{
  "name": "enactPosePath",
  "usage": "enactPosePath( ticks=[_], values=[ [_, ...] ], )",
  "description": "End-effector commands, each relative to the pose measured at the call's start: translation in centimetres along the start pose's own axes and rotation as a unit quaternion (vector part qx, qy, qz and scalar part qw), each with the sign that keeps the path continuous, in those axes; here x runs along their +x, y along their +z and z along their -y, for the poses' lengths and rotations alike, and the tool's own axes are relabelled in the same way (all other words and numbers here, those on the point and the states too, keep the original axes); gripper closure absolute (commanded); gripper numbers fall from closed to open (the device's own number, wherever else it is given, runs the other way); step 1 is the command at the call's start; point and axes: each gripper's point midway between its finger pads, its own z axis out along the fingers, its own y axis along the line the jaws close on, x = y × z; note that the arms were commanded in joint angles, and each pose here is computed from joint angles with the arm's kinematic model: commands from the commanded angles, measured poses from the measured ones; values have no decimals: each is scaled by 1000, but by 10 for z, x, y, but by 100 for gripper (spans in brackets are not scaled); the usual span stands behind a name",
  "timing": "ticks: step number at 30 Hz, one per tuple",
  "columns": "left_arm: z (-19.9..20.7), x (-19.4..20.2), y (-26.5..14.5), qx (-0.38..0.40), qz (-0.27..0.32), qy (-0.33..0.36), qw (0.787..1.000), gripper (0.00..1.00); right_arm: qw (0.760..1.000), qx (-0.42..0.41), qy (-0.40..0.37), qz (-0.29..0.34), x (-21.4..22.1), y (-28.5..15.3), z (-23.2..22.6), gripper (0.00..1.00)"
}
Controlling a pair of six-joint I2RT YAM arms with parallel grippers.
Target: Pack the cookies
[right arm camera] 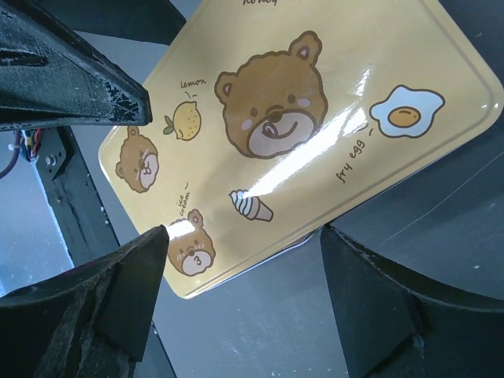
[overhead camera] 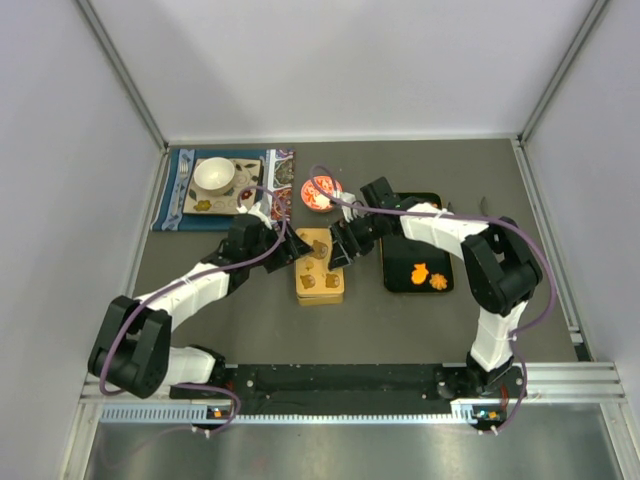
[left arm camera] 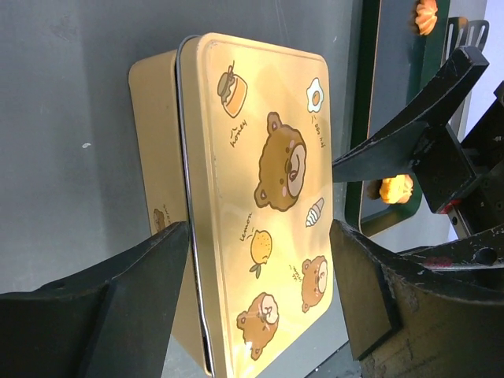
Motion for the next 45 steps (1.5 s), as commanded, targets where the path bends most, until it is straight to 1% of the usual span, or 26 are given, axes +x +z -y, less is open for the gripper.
enactPosePath(
  ticks=[1, 11, 12, 21, 27, 38, 45],
  values=[
    [15, -19, -8, 15, 28, 23, 999, 22, 999, -6, -30, 13, -17, 4, -5, 21],
    [3, -15, -5, 2, 29, 39, 999, 20, 1000, 1, -30, 8, -15, 6, -5, 22],
    [2, -14, -4, 2, 28, 39, 999, 20, 999, 2, -44, 7, -14, 6, -4, 22],
    [-14, -5, 3, -8, 24, 41, 999, 19, 998, 16, -54, 4, -9, 3, -2, 22],
    [-20, 1, 7, -11, 20, 38, 999, 21, 998, 27, -53, -6, 3, 3, 3, 22],
    [-22, 11, 10, -2, 3, 29, 1000, 23, 999, 21, -38, -26, 24, 7, 5, 22],
    [-26, 21, 12, -2, -7, 26, 1000, 31, 998, 33, -42, -33, 33, 6, 5, 22]
  ],
)
